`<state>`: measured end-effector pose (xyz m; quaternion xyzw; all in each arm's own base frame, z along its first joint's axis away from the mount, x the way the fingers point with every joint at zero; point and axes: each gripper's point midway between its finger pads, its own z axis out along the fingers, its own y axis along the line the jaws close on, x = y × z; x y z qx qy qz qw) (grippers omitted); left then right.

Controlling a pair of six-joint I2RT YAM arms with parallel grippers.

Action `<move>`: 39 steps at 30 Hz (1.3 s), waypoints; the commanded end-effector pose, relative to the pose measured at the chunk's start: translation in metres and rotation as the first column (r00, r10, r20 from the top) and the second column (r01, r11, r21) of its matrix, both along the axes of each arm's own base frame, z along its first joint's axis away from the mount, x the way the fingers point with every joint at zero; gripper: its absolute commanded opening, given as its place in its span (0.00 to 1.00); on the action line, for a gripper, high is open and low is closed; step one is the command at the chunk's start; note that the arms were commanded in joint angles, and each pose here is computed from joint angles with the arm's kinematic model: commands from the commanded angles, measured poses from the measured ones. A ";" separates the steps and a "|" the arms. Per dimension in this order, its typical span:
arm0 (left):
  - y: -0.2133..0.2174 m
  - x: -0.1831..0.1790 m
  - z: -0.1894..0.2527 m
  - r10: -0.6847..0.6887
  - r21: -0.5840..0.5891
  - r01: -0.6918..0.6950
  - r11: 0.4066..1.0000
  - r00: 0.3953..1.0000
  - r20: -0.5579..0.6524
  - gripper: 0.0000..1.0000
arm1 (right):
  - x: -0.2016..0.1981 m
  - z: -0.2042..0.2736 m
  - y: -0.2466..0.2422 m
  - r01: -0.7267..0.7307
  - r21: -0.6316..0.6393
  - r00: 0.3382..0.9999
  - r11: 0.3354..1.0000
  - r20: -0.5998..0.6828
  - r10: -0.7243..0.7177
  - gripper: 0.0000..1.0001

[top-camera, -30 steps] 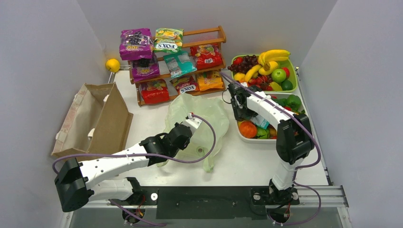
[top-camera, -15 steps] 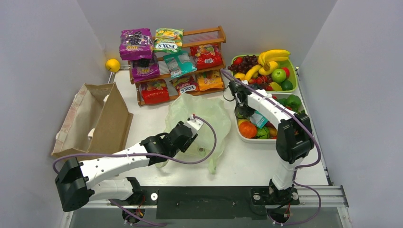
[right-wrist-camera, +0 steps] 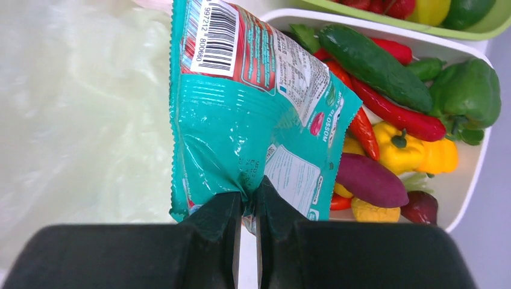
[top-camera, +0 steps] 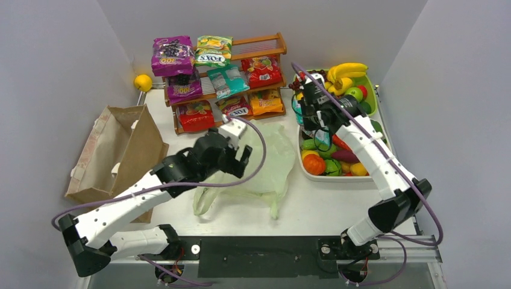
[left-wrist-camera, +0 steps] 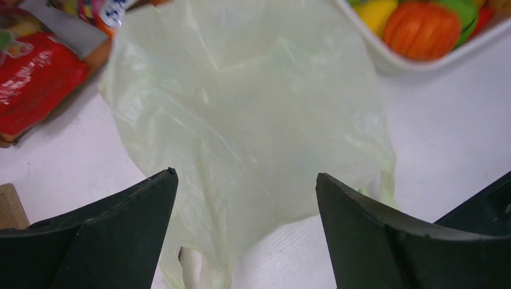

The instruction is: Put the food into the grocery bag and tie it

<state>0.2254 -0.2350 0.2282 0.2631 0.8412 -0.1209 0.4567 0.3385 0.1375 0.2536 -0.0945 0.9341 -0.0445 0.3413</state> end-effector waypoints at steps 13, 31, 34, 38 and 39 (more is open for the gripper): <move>0.010 0.051 0.147 0.220 -0.699 -0.360 0.618 0.933 -0.286 0.87 | -0.081 0.095 0.102 -0.459 0.255 0.877 0.851 0.281 0.389 0.00; -0.027 0.066 0.137 0.107 -0.821 -0.459 0.339 0.886 -0.451 0.78 | -0.120 0.117 0.150 -0.635 0.243 0.764 0.734 0.338 0.550 0.00; -0.033 0.067 0.129 0.084 -0.821 -0.468 0.327 0.879 -0.468 0.52 | -0.129 0.115 0.158 -0.675 0.230 0.731 0.701 0.334 0.594 0.00; -0.038 0.065 0.123 0.068 -0.811 -0.485 0.326 0.868 -0.492 0.36 | -0.134 0.112 0.162 -0.693 0.209 0.714 0.690 0.331 0.617 0.00; -0.038 0.064 0.125 0.065 -0.812 -0.484 0.326 0.869 -0.491 0.35 | -0.133 0.112 0.162 -0.690 0.206 0.716 0.693 0.332 0.614 0.00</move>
